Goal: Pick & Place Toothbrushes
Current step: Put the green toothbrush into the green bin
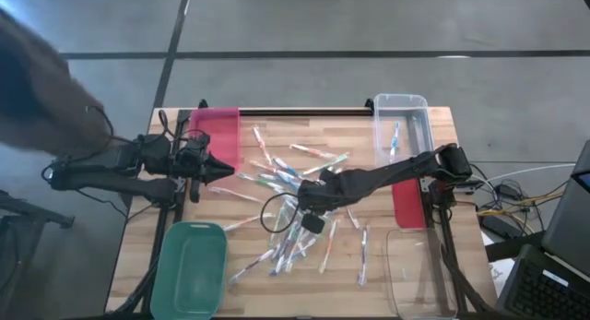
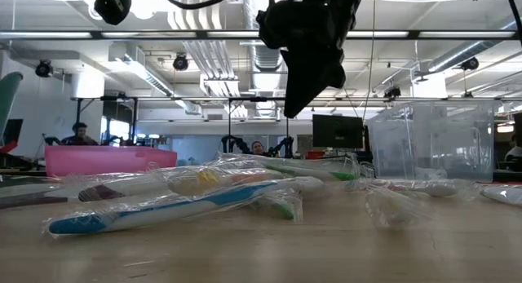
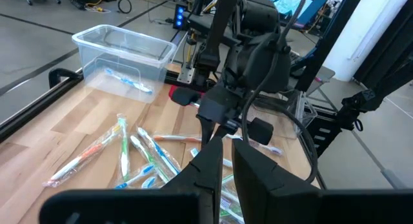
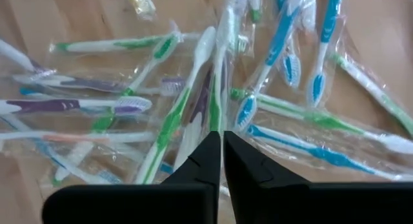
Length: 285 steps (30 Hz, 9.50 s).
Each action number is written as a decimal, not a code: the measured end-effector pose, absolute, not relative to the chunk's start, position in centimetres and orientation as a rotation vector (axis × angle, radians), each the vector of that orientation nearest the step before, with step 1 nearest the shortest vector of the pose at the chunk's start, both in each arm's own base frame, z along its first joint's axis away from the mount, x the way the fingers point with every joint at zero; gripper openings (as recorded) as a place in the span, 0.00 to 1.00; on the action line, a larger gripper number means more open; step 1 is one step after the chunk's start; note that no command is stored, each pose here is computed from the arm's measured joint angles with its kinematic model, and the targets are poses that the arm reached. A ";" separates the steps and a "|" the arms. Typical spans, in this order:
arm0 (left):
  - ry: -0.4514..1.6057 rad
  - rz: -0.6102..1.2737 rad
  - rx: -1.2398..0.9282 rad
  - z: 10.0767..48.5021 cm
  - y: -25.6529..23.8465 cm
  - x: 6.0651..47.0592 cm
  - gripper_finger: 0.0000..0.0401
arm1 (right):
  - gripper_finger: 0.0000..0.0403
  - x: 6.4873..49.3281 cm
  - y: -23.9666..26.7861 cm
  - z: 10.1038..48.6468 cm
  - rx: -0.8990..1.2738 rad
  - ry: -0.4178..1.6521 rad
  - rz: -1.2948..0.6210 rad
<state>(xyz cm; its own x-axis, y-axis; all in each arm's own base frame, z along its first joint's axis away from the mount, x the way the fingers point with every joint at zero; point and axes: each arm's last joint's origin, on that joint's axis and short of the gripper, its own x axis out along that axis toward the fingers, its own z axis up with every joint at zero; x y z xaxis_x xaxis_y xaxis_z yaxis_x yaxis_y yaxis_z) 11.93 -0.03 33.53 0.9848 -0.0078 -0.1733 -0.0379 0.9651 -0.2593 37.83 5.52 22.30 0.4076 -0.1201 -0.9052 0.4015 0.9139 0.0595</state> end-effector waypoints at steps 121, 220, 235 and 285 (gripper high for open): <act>0.187 0.018 -0.265 33.4 0.0 12.2 0.10 | 0.04 39.2 8.3 30.3 0.108 0.624 -0.085; 0.186 0.017 -0.265 33.4 0.0 12.2 0.10 | 0.03 33.1 7.7 16.6 0.534 1.195 -0.146; 0.187 0.018 -0.265 33.4 0.0 12.2 0.10 | 0.13 33.1 7.7 16.8 0.532 1.187 -0.140; 0.186 0.017 -0.265 33.4 0.0 12.2 0.10 | 0.06 31.7 9.7 18.0 0.538 1.170 -0.120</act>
<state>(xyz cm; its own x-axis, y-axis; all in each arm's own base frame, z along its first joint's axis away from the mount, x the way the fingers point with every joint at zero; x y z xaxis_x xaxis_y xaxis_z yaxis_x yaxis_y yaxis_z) 12.20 -0.03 33.42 0.9827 -0.0073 -0.1849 -0.0416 0.9650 -0.2589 31.70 9.65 17.97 0.3991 0.1843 -0.8982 0.3622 0.8682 0.3391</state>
